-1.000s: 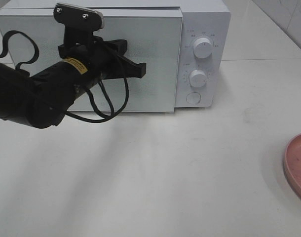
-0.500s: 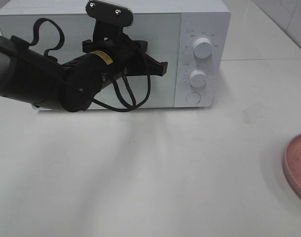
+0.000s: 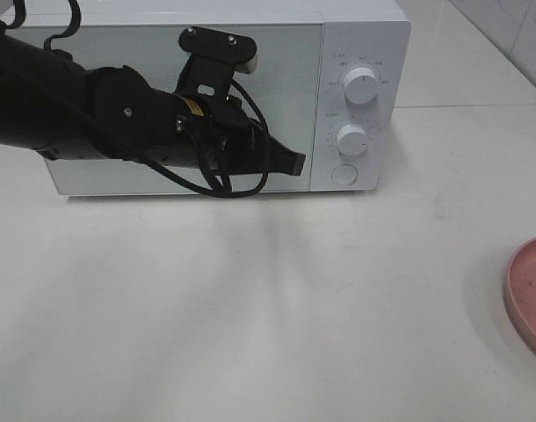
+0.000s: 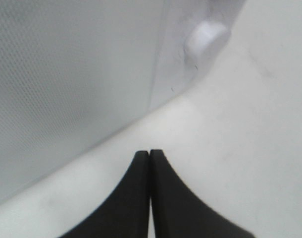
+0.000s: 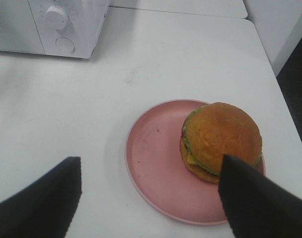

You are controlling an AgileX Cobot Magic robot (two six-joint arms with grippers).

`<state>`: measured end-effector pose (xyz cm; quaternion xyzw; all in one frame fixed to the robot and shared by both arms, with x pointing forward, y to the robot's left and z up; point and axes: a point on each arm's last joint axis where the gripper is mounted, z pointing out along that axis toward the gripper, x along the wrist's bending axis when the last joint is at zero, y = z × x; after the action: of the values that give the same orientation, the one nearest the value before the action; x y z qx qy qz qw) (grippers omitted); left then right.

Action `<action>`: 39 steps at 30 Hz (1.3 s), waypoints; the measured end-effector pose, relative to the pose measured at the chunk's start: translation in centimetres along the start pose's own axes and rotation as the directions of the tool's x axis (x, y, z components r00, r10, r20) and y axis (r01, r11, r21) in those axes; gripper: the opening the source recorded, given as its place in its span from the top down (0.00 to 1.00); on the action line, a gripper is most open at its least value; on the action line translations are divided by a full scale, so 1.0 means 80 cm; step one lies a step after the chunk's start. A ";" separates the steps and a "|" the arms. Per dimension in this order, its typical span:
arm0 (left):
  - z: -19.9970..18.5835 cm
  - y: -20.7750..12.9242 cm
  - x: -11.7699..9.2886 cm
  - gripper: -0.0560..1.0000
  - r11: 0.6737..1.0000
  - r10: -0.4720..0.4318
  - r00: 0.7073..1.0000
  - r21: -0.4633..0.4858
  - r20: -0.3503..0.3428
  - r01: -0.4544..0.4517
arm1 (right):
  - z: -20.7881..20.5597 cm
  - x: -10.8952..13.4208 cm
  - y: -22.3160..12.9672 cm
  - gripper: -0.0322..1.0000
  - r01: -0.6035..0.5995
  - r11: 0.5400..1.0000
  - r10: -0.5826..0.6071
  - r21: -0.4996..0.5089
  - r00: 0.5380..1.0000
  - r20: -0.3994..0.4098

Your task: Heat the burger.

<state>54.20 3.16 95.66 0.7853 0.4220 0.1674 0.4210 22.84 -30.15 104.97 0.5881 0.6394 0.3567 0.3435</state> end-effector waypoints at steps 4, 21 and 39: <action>-0.021 -0.010 -0.010 0.89 0.979 -0.007 0.997 0.201 0.080 -0.009 | 0.000 0.000 0.000 0.23 0.000 1.000 0.000 0.000 1.000 0.000; -0.111 -0.036 -0.031 0.01 0.712 -0.074 0.962 0.689 0.263 -0.134 | 0.000 0.000 0.000 0.23 0.000 1.000 0.000 0.000 1.000 0.000; -0.242 0.006 0.107 0.01 0.739 -0.174 0.983 0.652 -0.056 0.168 | 0.000 0.000 0.000 0.23 0.000 1.000 0.000 0.000 1.000 0.000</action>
<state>47.53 19.97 106.67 0.8414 0.5221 -0.0333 0.1356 22.84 -30.15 104.97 0.5881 0.6394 0.3567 0.3435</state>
